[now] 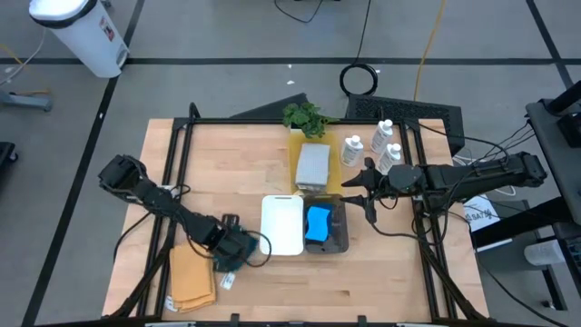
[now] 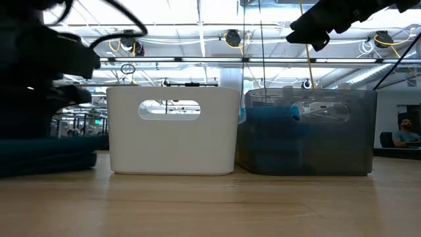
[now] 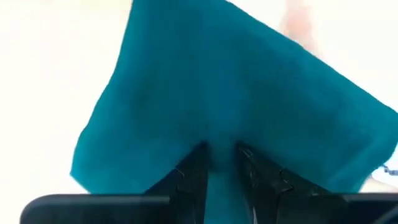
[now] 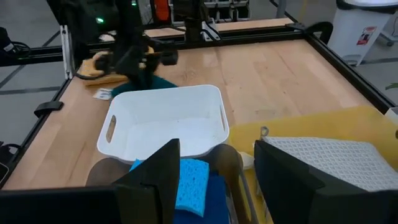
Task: Pick & Place Kitchen Items
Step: Put the dark green microfiber into the yellow bin
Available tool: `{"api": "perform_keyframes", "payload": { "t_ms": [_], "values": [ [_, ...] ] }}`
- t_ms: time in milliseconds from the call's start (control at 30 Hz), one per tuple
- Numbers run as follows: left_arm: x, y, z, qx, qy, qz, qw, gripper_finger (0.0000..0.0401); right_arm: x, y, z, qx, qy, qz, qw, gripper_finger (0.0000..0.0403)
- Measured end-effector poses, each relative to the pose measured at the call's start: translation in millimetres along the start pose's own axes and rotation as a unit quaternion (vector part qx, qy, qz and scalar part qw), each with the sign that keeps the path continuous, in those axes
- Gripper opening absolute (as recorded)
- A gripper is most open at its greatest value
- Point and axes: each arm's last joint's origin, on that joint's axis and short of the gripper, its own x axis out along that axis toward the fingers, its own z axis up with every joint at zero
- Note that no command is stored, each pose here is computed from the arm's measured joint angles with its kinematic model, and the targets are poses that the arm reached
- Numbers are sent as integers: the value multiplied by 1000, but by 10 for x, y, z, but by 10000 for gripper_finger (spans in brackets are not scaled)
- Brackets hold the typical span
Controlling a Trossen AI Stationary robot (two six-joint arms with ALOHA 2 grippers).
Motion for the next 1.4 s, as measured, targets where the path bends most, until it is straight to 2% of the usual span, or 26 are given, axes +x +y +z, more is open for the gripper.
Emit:
{"api": "perform_keyframes", "payload": {
  "t_ms": [233, 333, 433, 567, 733, 933, 1100, 1400],
  "values": [
    [-52, 303, -74, 26, 61, 142, 988, 88, 0, 0, 1, -1, -1, 0, 1000, 173],
    [-141, 365, -7, 0, 61, 161, 985, 88, 0, 0, 1, -1, -1, -1, 1000, 173],
    [-221, 391, 68, -44, 53, 158, 985, 88, 0, 0, 1, -1, 0, 0, 1000, 173],
    [-263, 403, 125, -128, 47, 124, 983, 88, 0, 0, 1, 0, -1, -1, 1000, 173],
    [-259, 383, 135, -222, 52, 85, 970, 88, 0, 0, 1, 0, 0, 0, 1000, 173],
    [-258, 384, 141, -295, 44, 84, 951, 88, 35, -5, -70, -1, -10, 2, 1000, 173],
    [-257, 381, 140, -322, 48, 77, 942, 88, 48, -4, -75, -11, -31, 5, 999, 173],
    [-204, 360, 134, -314, 54, 39, 947, 88, 48, -4, -73, -11, -32, 5, 999, 173]
  ]
}}
